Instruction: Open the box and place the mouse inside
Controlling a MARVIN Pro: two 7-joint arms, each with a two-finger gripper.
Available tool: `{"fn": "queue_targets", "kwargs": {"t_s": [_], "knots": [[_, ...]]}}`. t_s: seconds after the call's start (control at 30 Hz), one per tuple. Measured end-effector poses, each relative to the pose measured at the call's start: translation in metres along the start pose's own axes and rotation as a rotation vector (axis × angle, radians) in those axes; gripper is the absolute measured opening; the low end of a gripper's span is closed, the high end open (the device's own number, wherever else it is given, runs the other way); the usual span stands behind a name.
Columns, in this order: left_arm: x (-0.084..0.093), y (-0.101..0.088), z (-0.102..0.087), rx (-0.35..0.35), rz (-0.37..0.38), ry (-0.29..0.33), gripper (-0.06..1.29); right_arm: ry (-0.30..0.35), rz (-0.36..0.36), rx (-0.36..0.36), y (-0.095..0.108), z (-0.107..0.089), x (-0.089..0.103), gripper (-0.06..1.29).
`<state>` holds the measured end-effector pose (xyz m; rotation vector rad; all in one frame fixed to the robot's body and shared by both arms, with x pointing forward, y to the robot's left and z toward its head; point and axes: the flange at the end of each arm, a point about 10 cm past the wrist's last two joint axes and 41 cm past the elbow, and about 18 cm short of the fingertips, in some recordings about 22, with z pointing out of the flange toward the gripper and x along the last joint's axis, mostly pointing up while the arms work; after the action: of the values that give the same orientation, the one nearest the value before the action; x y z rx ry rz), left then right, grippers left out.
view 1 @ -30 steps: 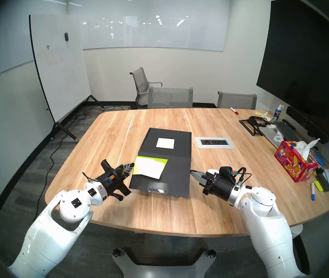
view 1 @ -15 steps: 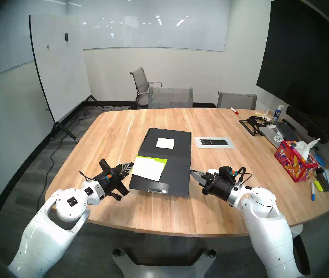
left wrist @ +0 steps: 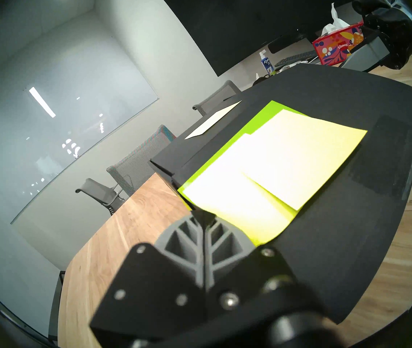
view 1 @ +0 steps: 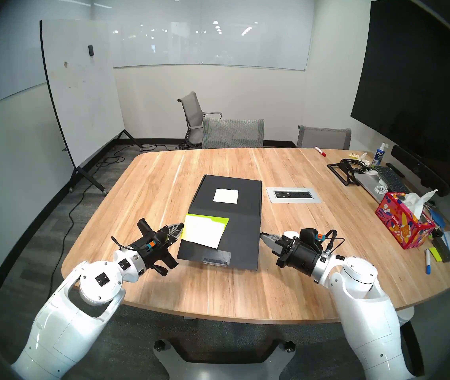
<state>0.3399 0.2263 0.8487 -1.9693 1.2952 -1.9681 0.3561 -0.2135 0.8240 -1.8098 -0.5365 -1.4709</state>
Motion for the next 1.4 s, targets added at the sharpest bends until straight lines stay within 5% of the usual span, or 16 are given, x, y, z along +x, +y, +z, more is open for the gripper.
{"fn": "queue_targets", "kwargs": {"t_s": [0.63, 1.07, 1.4], "knots": [[-0.005, 0.002, 0.003, 0.022, 0.038, 0.001, -0.02, 0.015, 0.002, 0.005, 0.000, -0.003, -0.005, -0.03], [-0.027, 0.006, 0.016, 0.071, 0.109, -0.028, -0.02, 0.019, 0.005, 0.008, 0.000, -0.004, -0.008, -0.03], [-0.023, 0.006, 0.024, 0.082, 0.144, -0.006, -0.02, 0.021, 0.006, 0.007, 0.000, -0.004, -0.008, -0.03]]}}
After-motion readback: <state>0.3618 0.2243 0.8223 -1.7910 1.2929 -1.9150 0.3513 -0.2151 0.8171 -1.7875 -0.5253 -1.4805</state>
